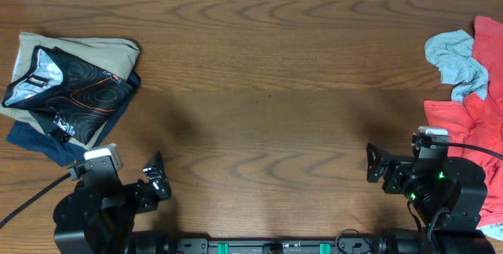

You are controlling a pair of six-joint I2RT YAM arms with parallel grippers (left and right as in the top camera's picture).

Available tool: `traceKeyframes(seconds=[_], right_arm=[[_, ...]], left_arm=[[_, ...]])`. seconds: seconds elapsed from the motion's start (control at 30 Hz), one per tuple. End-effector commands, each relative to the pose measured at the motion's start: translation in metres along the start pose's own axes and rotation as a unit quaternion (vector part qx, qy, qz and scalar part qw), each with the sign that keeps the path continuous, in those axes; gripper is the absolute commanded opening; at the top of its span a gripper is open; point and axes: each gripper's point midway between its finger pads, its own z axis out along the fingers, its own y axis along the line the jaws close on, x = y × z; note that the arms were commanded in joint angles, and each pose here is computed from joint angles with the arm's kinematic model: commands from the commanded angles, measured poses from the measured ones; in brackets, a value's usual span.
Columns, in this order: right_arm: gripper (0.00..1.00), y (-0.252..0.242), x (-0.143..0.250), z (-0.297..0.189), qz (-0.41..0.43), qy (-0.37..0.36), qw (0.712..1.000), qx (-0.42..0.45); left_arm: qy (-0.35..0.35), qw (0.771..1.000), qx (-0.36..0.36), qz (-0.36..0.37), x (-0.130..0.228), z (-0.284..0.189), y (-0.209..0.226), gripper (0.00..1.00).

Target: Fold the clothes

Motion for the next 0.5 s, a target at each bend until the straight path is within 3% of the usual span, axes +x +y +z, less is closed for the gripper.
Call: traceKeyframes(seconds=[0.0, 0.47], right_arm=[[0.99, -0.003, -0.002, -0.002, -0.006, -0.004, 1.000, 0.010], [0.99, -0.005, 0.011, -0.002, -0.002, 0.022, 1.000, 0.014]], left_arm=[[0.004, 1.000, -0.003, -0.005, 0.004, 0.001, 0.002, 0.98], [0.005, 1.000, -0.003, -0.005, 0.004, 0.001, 0.002, 0.98]])
